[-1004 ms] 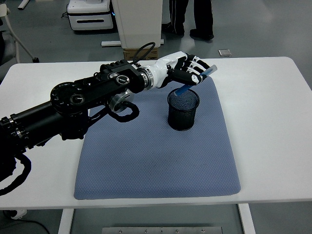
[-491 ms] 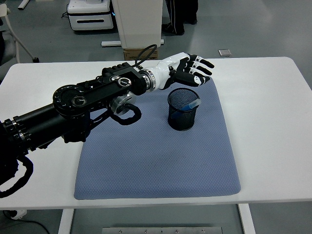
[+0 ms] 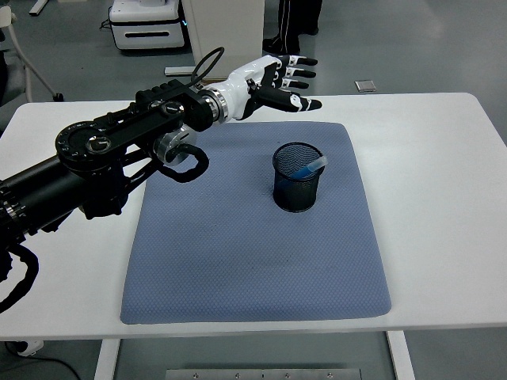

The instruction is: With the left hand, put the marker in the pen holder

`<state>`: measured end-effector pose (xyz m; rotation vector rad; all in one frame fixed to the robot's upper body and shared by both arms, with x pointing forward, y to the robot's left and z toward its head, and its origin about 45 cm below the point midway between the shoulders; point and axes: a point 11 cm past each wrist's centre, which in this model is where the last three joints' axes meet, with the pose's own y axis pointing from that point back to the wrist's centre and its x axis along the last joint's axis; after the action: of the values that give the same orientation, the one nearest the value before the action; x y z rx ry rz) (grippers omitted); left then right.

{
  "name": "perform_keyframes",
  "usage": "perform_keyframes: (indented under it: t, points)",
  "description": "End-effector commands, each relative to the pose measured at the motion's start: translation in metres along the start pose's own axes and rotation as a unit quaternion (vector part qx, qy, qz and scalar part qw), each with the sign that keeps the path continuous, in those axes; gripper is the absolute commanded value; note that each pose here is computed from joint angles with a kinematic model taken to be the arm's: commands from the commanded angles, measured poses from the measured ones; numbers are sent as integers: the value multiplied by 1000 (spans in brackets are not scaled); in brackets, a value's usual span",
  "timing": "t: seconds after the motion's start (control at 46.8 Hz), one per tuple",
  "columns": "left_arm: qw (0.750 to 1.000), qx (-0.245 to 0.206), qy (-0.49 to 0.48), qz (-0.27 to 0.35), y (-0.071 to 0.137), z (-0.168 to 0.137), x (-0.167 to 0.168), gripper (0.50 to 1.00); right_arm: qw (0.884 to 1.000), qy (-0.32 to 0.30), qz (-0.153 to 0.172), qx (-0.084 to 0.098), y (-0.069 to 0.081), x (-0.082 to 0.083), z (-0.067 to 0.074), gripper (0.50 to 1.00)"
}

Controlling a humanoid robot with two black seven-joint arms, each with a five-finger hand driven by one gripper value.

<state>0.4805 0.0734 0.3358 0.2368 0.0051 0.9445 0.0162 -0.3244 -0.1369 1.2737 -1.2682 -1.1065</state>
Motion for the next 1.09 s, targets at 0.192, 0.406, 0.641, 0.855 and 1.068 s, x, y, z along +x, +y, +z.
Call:
perform_keyframes:
  t: [0.192, 0.406, 0.641, 0.855, 1.068]
  points:
    - [997, 8, 63, 39, 2, -10, 32, 1000, 1000, 0, 0, 0, 0, 0, 0, 1000]
    - [982, -3, 180, 65, 14, -26, 60, 1000, 1000, 0, 0, 0, 0, 0, 0, 1000]
    - [950, -95, 268, 129, 33, -51, 94, 1000, 1000, 0, 0, 0, 0, 0, 0, 1000]
    - [937, -116, 286, 166, 41, -77, 104, 1000, 1000, 0, 0, 0, 0, 0, 0, 1000]
    - [911, -135, 322, 219, 51, -107, 122, 1000, 1000, 0, 0, 0, 0, 0, 0, 1000]
